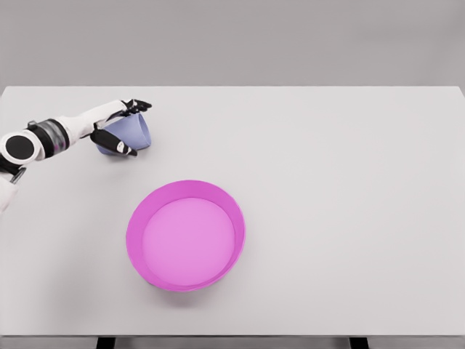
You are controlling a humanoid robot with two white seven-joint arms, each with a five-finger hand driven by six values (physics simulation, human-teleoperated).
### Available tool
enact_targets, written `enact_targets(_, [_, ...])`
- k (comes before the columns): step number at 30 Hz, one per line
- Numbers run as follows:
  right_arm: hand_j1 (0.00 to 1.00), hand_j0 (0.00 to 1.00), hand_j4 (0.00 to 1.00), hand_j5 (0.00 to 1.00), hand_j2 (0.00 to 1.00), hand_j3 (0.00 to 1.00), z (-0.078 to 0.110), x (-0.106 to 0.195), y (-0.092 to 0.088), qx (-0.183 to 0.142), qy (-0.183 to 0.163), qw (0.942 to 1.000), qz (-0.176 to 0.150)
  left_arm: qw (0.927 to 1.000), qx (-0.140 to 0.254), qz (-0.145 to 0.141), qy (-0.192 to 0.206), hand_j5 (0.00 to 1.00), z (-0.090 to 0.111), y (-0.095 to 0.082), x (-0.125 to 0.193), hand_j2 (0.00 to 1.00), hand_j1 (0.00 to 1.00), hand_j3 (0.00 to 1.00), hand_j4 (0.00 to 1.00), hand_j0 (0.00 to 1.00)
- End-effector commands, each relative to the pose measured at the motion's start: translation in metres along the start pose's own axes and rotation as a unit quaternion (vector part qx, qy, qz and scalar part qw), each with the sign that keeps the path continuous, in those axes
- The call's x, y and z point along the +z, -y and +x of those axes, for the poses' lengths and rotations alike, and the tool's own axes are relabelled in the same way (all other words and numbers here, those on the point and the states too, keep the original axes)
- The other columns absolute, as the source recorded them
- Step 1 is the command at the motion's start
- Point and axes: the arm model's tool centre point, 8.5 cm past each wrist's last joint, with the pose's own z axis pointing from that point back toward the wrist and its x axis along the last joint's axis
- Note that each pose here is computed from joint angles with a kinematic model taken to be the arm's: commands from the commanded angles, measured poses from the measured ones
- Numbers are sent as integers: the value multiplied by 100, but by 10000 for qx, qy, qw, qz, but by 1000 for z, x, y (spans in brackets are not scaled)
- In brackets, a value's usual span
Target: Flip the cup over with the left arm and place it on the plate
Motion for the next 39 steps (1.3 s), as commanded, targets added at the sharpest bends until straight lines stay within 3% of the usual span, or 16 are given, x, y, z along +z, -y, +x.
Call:
enact_targets(1, [100, 100, 100, 100, 100, 100, 0, 0, 0, 1, 0, 10000, 1, 10000, 9, 10, 3, 80, 0, -1, 0, 80, 80, 80, 80, 80])
enact_targets(3, [100, 100, 100, 100, 100, 100, 0, 0, 0, 8, -1, 10000, 3, 10000, 20, -7, -11, 74, -1, 1, 0, 74, 74, 74, 74, 74])
enact_targets(12, [100, 100, 100, 100, 100, 100, 0, 0, 0, 8, -1, 10000, 3, 10000, 70, -53, -40, 66, -4, 4, -1, 66, 66, 66, 66, 66])
enact_targets(15, [100, 100, 100, 100, 100, 100, 0, 0, 0, 1, 0, 10000, 1, 9987, 442, -78, 259, 55, 7, 4, 0, 55, 55, 55, 55, 55])
enact_targets(19, [100, 100, 100, 100, 100, 100, 0, 0, 0, 8, -1, 10000, 3, 9968, 446, -116, 659, 55, 30, 0, 7, 55, 55, 55, 55, 55])
enact_targets(24, [100, 100, 100, 100, 100, 100, 0, 0, 0, 8, -1, 10000, 3, 9891, 748, -177, 1254, 55, 58, -7, 26, 55, 55, 55, 55, 55])
enact_targets(27, [100, 100, 100, 100, 100, 100, 0, 0, 0, 8, -1, 10000, 3, 9834, 896, -252, 1557, 55, 72, -8, 37, 55, 55, 55, 55, 55])
enact_targets(31, [100, 100, 100, 100, 100, 100, 0, 0, 0, 8, -1, 10000, 3, 9655, 1380, -494, 2153, 55, 100, -1, 57, 55, 55, 55, 55, 55])
enact_targets(34, [100, 100, 100, 100, 100, 100, 0, 0, 0, -7, 2, 10000, 1, 9557, 1623, -574, 2389, 55, 106, 3, 65, 55, 55, 55, 55, 55])
enact_targets(39, [100, 100, 100, 100, 100, 100, 0, 0, 0, 1, 0, 10000, 2, 9310, 2268, -698, 2772, 51, 109, 20, 77, 51, 51, 51, 51, 51])
